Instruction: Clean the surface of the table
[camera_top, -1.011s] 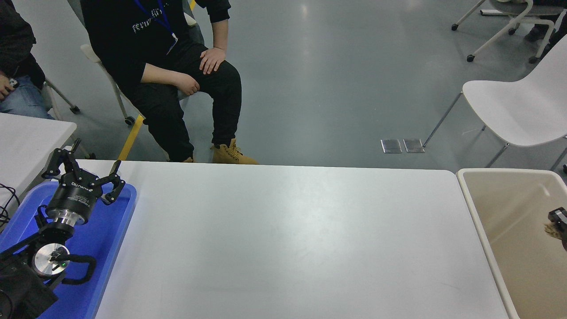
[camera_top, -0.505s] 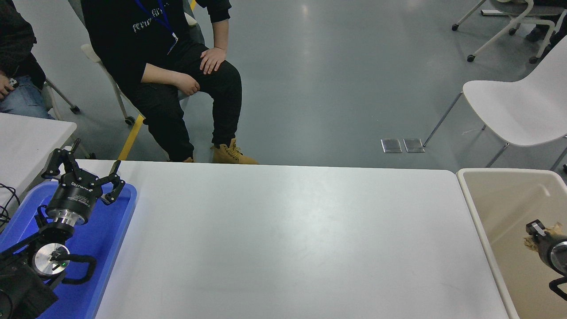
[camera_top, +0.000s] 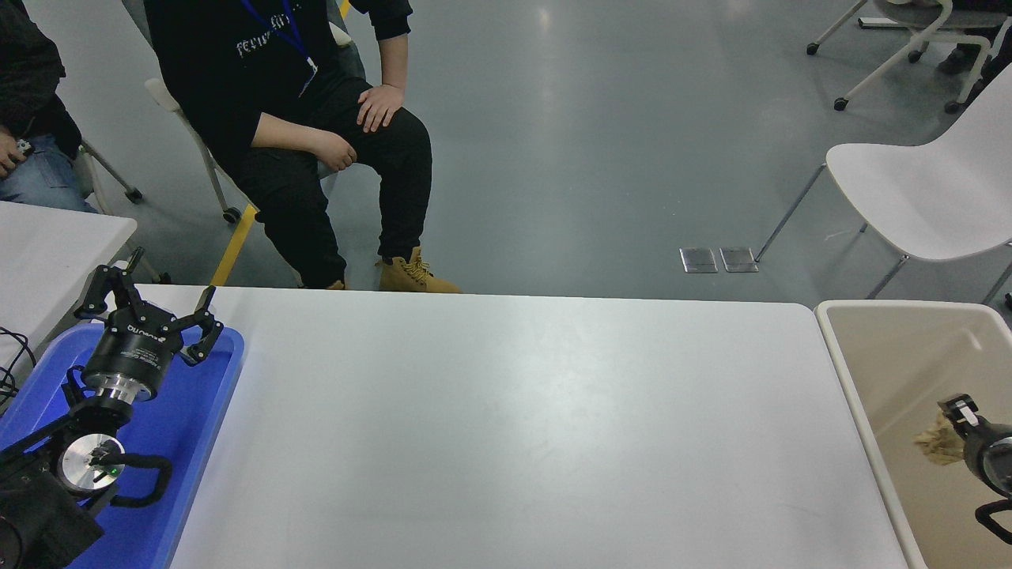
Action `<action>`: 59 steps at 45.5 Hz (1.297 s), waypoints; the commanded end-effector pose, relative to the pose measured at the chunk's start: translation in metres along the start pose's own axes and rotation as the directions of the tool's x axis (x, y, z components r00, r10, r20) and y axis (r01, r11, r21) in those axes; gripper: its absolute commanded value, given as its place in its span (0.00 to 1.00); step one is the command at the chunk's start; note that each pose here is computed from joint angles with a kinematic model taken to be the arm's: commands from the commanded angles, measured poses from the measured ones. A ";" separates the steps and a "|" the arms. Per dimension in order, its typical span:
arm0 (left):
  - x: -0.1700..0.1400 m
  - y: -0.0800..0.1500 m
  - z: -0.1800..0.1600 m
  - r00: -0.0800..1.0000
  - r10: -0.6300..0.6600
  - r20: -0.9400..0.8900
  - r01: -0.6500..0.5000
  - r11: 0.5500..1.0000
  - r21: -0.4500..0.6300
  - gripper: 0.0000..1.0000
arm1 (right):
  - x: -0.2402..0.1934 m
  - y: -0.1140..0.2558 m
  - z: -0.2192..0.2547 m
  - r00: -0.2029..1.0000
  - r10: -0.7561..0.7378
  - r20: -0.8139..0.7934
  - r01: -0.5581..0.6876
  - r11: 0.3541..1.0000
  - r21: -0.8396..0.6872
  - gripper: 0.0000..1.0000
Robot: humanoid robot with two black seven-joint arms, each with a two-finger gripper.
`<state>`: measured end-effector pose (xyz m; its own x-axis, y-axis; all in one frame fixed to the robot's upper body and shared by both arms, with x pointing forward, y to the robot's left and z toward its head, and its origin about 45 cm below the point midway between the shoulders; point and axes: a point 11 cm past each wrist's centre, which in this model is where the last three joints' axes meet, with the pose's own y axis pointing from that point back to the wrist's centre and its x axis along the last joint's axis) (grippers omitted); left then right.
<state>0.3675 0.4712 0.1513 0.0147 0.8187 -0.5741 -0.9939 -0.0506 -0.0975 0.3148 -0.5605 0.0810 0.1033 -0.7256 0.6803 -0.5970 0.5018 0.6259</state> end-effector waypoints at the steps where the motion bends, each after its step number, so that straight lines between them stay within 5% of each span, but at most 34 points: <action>1: 0.000 0.000 0.000 1.000 0.000 0.000 0.000 1.000 0.001 1.00 | 0.000 0.000 -0.001 0.999 0.001 0.047 -0.002 1.000 0.005 0.97; 15: 0.000 0.000 0.000 1.000 0.000 -0.001 0.000 1.000 0.000 1.00 | 0.044 0.003 -0.043 0.968 0.070 0.239 -0.093 0.992 0.086 0.98; 23: 0.000 0.000 0.000 1.000 0.000 -0.001 0.000 1.000 0.000 1.00 | 0.087 0.012 -0.084 0.808 0.047 0.587 -0.180 0.969 0.171 0.98; 32: 0.000 0.000 0.000 1.000 0.000 -0.001 0.000 1.000 0.000 1.00 | 0.125 0.031 -0.143 0.661 -0.107 0.743 -0.223 0.917 0.330 0.98; 50: 0.000 0.000 0.000 1.000 0.000 -0.001 0.000 1.000 0.000 1.00 | 0.115 0.080 -0.224 0.304 -0.548 0.779 -0.263 0.738 0.622 0.98; 59: 0.000 0.000 0.000 1.000 0.000 -0.001 0.000 1.000 0.000 1.00 | 0.093 0.089 -0.231 0.158 -0.642 0.750 -0.286 0.698 0.657 0.98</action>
<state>0.3675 0.4711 0.1513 0.0146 0.8186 -0.5741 -0.9940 -0.0506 -0.0975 0.4550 -0.4988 0.2692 -0.3043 -0.8722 -0.3829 -0.9526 0.2802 0.1188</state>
